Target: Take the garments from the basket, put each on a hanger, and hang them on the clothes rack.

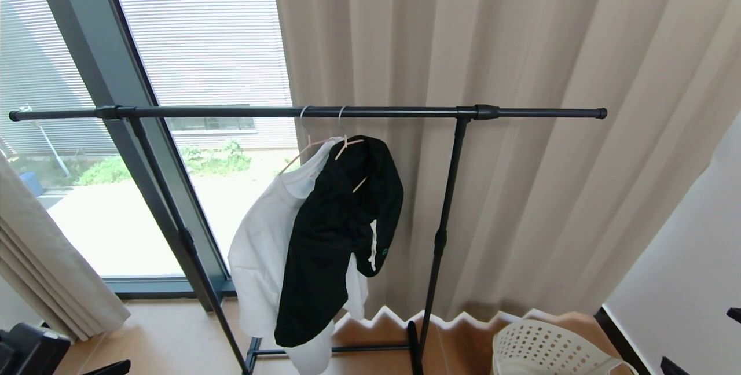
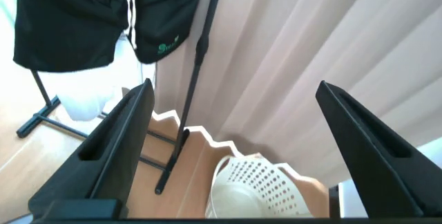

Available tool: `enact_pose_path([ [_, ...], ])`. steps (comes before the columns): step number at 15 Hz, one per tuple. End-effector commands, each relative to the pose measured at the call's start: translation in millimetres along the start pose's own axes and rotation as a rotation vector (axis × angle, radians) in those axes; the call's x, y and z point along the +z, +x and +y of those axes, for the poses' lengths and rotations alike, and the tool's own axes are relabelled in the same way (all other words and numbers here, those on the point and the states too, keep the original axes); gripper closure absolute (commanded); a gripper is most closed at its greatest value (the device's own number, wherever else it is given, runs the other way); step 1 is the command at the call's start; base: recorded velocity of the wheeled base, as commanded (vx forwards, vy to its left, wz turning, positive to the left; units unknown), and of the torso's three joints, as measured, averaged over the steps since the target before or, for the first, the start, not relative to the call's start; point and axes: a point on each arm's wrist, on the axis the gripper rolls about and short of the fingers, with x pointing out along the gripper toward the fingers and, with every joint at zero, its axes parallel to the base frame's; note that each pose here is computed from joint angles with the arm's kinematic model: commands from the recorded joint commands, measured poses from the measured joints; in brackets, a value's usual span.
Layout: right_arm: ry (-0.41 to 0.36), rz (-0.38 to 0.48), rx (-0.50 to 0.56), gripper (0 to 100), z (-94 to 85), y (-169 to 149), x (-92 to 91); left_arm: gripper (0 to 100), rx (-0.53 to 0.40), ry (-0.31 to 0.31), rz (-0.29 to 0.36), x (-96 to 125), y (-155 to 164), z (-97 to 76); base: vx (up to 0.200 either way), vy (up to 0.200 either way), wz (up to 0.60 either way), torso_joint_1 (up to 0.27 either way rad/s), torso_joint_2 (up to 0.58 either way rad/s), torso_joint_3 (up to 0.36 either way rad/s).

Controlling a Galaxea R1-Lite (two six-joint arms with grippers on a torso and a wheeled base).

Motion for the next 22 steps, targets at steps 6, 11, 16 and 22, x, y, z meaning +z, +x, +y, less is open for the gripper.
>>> enact_pose_path([
  [6,0.127,-0.079,-0.155,0,13.7,-47.1,-53.3,0,0.082,-0.076,-0.232,-51.2,-50.6,15.9,0.000,0.000,0.00,0.000,0.00,0.000],
  [11,0.148,-0.150,-0.252,0,19.2,-52.6,-56.8,0,0.325,-0.057,-0.445,-60.9,-64.9,14.5,0.000,0.000,0.00,0.000,0.00,0.000],
  [16,0.157,-0.152,-0.257,0,19.0,-52.6,-56.7,0,0.445,-0.032,-0.440,-61.8,-65.6,16.0,0.000,0.000,0.00,0.000,0.00,0.000],
  [22,0.167,-0.151,-0.259,0,19.0,-52.4,-57.1,0,0.497,-0.075,-0.480,-64.9,-65.6,11.5,0.000,0.000,0.00,0.000,0.00,0.000],
])
